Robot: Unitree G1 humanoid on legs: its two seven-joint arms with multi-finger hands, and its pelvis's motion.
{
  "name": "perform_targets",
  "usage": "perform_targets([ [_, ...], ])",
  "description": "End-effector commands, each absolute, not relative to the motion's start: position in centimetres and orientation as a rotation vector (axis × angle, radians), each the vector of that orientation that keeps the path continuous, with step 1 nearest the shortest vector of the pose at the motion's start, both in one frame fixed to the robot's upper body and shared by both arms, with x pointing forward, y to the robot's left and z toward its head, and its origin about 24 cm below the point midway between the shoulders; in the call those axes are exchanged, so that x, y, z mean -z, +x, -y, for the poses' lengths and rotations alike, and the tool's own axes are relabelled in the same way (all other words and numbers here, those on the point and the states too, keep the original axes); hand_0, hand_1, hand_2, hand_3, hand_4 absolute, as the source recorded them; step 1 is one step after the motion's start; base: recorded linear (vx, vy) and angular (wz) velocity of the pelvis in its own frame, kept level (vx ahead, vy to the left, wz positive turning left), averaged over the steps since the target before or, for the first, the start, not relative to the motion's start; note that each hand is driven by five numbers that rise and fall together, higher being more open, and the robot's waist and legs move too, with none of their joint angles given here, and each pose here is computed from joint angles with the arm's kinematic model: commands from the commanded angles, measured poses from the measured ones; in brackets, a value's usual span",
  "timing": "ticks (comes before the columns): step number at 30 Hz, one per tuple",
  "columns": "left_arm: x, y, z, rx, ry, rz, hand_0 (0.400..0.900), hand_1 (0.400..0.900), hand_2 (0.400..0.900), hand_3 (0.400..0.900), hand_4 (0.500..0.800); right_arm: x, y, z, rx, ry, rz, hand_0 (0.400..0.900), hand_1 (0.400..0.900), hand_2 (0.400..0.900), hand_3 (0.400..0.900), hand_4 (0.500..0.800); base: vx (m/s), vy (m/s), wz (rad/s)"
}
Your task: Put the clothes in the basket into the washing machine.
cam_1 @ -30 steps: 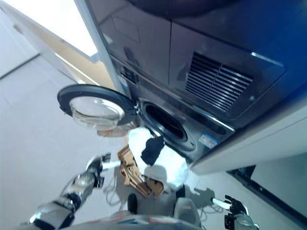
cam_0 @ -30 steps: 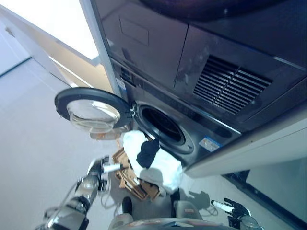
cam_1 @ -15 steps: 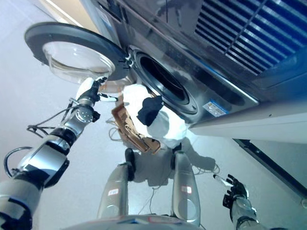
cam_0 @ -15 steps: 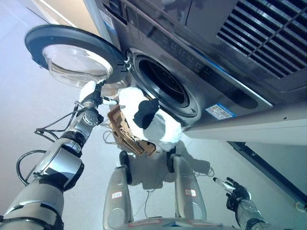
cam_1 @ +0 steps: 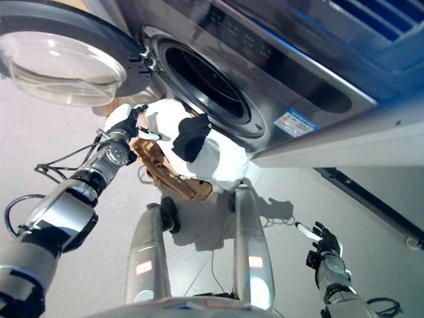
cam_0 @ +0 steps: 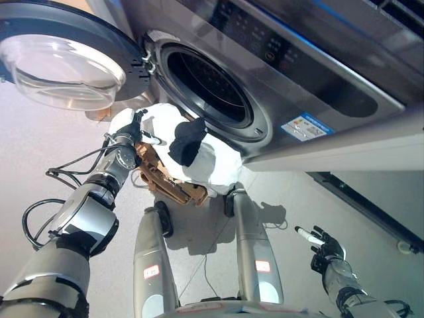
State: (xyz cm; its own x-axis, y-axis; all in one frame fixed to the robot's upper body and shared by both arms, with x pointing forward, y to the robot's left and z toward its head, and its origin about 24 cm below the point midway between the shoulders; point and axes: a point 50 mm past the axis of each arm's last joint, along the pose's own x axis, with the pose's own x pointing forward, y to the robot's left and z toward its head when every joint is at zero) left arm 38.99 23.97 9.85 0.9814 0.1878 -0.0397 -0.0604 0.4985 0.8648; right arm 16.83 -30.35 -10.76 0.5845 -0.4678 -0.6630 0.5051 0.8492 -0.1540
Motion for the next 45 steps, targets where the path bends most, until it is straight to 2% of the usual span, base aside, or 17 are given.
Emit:
perform_targets([
  [1, -13.1, 39.9, -24.4, -0.238, 0.961, -0.044, 0.900, 0.900, 0.900, 0.900, 0.800, 10.5, 12.8, 33.9, 0.729, -0.030, -0.799, 0.900, 0.900, 0.900, 0.900, 0.800, 0.054, 0.059, -0.41],
  [9, -14.2, 40.3, -24.1, -0.268, 0.829, -0.014, 0.900, 0.900, 0.900, 0.900, 0.800, 11.2, 11.5, 33.5, 0.755, -0.037, -0.847, 0.900, 0.900, 0.900, 0.900, 0.800, -0.010, 0.040, -0.23],
  [17, -14.4, 40.4, -24.1, -0.302, 0.698, -0.012, 0.900, 0.900, 0.900, 0.900, 0.800, 11.2, 12.1, 33.3, 0.760, -0.041, -0.843, 0.900, 0.900, 0.900, 0.900, 0.800, -0.032, 0.062, -0.30],
  [32, -14.2, 40.0, -25.7, -0.388, 0.623, -0.048, 0.900, 0.900, 0.900, 0.900, 0.800, 11.3, 11.0, 33.6, 0.791, -0.042, -0.841, 0.900, 0.900, 0.900, 0.900, 0.800, -0.022, 0.005, -0.15],
  [33, -14.2, 40.0, -25.7, -0.392, 0.617, -0.046, 0.582, 0.582, 0.582, 0.582, 0.609, 11.3, 11.0, 33.5, 0.791, -0.039, -0.843, 0.900, 0.900, 0.900, 0.900, 0.800, -0.018, -0.011, -0.07],
  [34, -14.3, 40.0, -25.7, -0.393, 0.622, -0.042, 0.512, 0.512, 0.512, 0.512, 0.567, 11.3, 11.1, 33.4, 0.786, -0.040, -0.838, 0.900, 0.900, 0.900, 0.900, 0.800, -0.028, -0.005, -0.10],
  [35, -14.2, 39.9, -25.8, -0.392, 0.631, -0.048, 0.400, 0.400, 0.400, 0.400, 0.500, 11.3, 11.3, 33.3, 0.776, -0.045, -0.833, 0.900, 0.900, 0.900, 0.900, 0.800, -0.026, -0.002, -0.11],
  [45, -13.3, 39.8, -25.4, -0.377, 0.623, -0.056, 0.400, 0.400, 0.400, 0.400, 0.500, 11.6, 10.4, 33.2, 0.773, -0.051, -0.857, 0.900, 0.900, 0.900, 0.900, 0.800, 0.000, -0.004, -0.02],
])
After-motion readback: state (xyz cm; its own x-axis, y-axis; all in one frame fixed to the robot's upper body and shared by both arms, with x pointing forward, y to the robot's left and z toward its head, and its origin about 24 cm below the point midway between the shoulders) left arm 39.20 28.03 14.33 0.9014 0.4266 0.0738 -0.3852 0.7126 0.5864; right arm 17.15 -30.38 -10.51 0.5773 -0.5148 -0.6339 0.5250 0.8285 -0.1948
